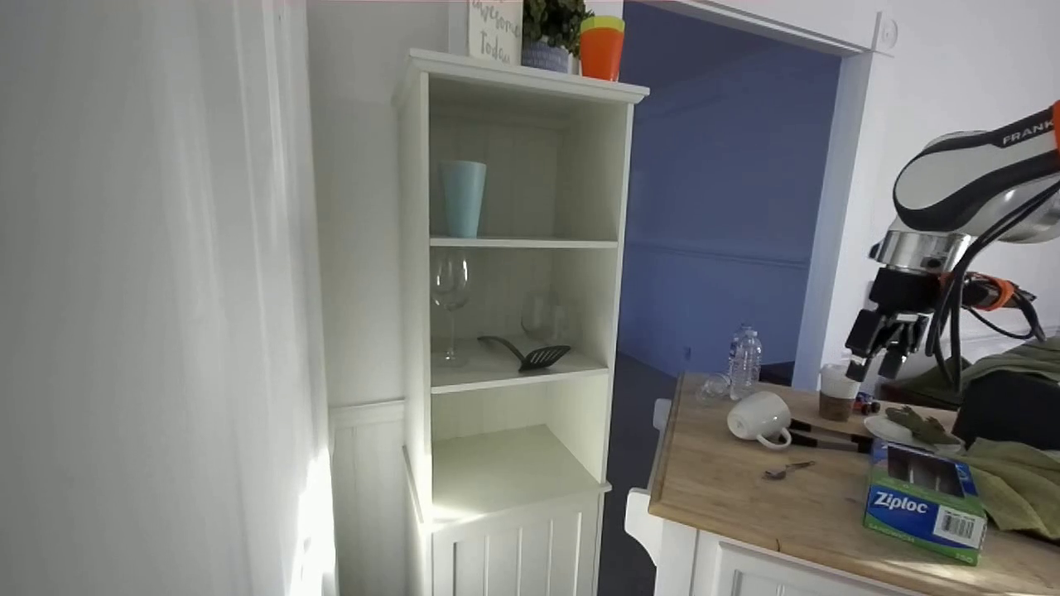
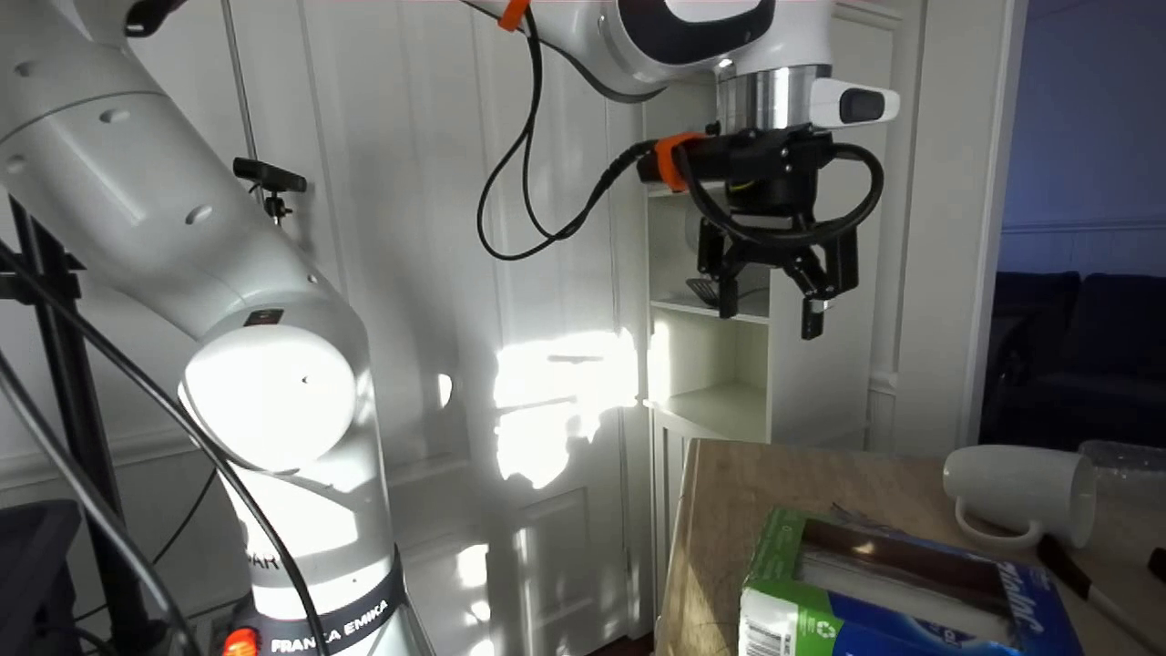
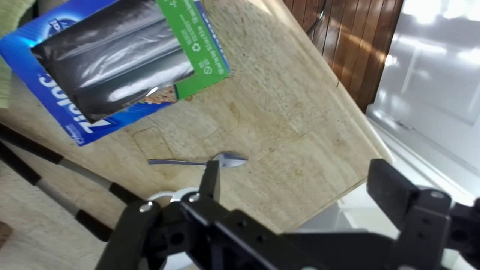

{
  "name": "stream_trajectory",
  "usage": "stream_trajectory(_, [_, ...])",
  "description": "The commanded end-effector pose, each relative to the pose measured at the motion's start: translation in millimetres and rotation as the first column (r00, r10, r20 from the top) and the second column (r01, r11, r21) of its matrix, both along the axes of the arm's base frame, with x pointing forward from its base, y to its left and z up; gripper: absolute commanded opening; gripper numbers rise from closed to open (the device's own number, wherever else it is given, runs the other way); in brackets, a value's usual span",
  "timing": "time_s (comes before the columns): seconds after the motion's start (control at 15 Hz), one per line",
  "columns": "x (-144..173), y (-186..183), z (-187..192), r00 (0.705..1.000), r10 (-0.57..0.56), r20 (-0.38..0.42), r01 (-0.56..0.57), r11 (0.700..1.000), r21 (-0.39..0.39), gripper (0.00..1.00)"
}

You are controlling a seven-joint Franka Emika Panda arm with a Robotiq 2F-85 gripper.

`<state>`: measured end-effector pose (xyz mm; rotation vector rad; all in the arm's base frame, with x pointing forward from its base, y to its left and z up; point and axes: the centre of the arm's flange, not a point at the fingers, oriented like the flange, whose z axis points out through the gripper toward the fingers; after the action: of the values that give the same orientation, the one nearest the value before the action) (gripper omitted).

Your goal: Remove the ziploc bag from the box

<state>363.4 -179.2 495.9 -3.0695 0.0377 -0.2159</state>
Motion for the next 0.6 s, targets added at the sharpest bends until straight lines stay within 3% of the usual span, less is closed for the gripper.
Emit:
stream_trajectory(0.0, [-21.6, -26.0, 2.3, 0.979, -0.191, 0.067, 0.192, 0.981, 0.001, 1.00])
stream_trajectory(0.27, [-18.0, -54.2, -23.0, 0.911, -0.386, 0.141, 0.389, 0.921, 0.007, 1.00])
stream_trajectory(0.53, [-22.0, -74.4, -50.7, 0.807, -0.543, 0.232, 0.561, 0.828, -0.013, 1.00])
